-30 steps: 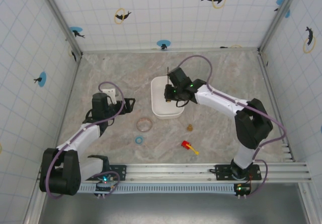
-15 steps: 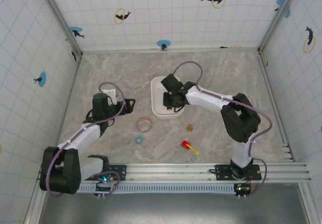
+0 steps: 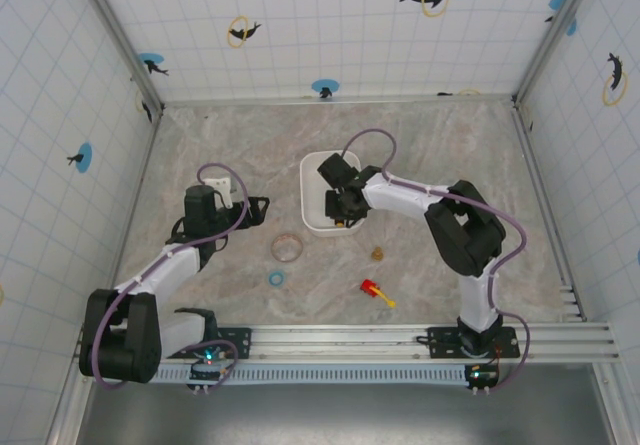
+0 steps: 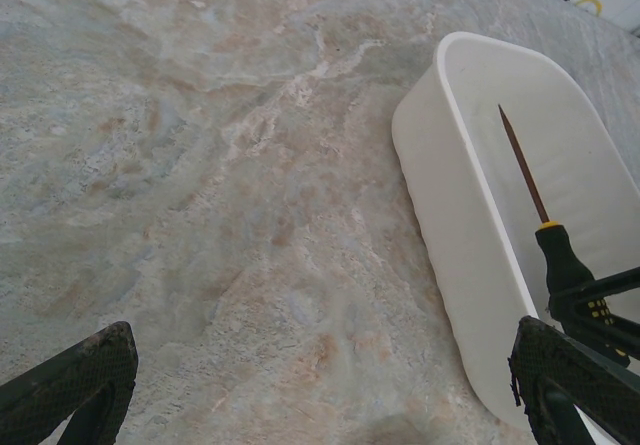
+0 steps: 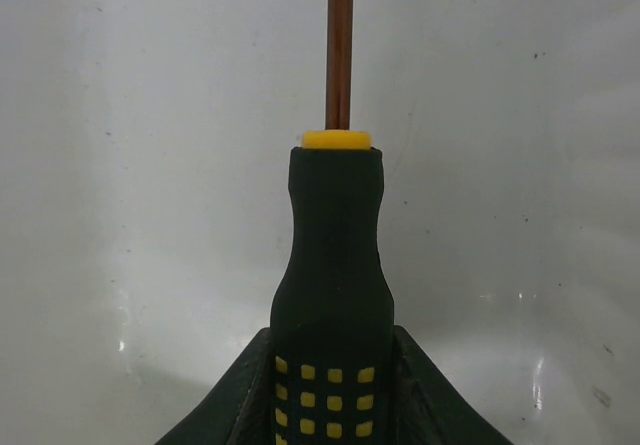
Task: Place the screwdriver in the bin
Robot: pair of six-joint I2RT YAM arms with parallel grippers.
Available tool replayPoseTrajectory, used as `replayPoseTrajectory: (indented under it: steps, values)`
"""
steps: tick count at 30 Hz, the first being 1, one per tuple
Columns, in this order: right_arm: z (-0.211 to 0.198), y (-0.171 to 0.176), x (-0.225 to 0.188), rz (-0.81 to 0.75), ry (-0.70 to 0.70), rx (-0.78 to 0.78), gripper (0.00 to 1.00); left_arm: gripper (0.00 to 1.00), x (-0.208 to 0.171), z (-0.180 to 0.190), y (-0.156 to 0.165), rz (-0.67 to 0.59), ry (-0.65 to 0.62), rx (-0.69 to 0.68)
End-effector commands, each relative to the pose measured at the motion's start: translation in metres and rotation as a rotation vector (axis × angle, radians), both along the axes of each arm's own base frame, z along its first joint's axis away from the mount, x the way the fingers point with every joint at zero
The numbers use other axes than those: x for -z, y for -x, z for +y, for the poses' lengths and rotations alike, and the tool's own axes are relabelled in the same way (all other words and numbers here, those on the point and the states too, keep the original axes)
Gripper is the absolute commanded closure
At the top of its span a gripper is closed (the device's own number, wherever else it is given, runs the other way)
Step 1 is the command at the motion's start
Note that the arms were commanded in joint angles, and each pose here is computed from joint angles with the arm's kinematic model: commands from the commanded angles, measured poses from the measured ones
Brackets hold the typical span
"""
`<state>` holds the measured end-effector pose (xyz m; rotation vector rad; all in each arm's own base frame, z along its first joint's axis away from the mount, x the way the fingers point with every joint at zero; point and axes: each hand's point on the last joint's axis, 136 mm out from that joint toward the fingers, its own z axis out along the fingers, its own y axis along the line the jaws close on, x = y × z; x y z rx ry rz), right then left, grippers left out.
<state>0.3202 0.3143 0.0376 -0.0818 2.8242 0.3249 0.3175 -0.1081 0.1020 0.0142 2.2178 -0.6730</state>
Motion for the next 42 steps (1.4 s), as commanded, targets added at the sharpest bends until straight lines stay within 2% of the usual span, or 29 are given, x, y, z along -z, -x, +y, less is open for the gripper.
replayPoseTrajectory:
  steps: [1, 12, 19, 25, 37, 42]
  values:
    - [0.008, -0.010, -0.008, -0.023, -0.006, 0.015, 1.00, 0.03, 0.001, -0.001, 0.000, -0.011, -0.003, 0.005]
    - [0.004, -0.013, 0.002, -0.008, 0.022, 0.021, 0.90, 0.02, -0.001, -0.002, -0.001, -0.015, 0.000, 0.006]
    - [0.006, -0.012, 0.005, 0.003, 0.023, 0.015, 0.78, 0.02, -0.002, -0.002, -0.002, -0.016, 0.001, 0.008]
    - [0.007, -0.014, 0.000, -0.008, 0.014, 0.009, 0.60, 0.02, -0.002, -0.003, -0.001, -0.015, 0.001, 0.012]
    - [0.008, -0.018, -0.046, -0.063, -0.009, -0.017, 0.46, 0.02, -0.008, -0.003, -0.003, -0.027, -0.007, 0.020]
    - [0.002, -0.018, -0.087, -0.145, 0.045, -0.139, 0.41, 0.02, -0.016, -0.002, -0.006, -0.051, -0.019, 0.016]
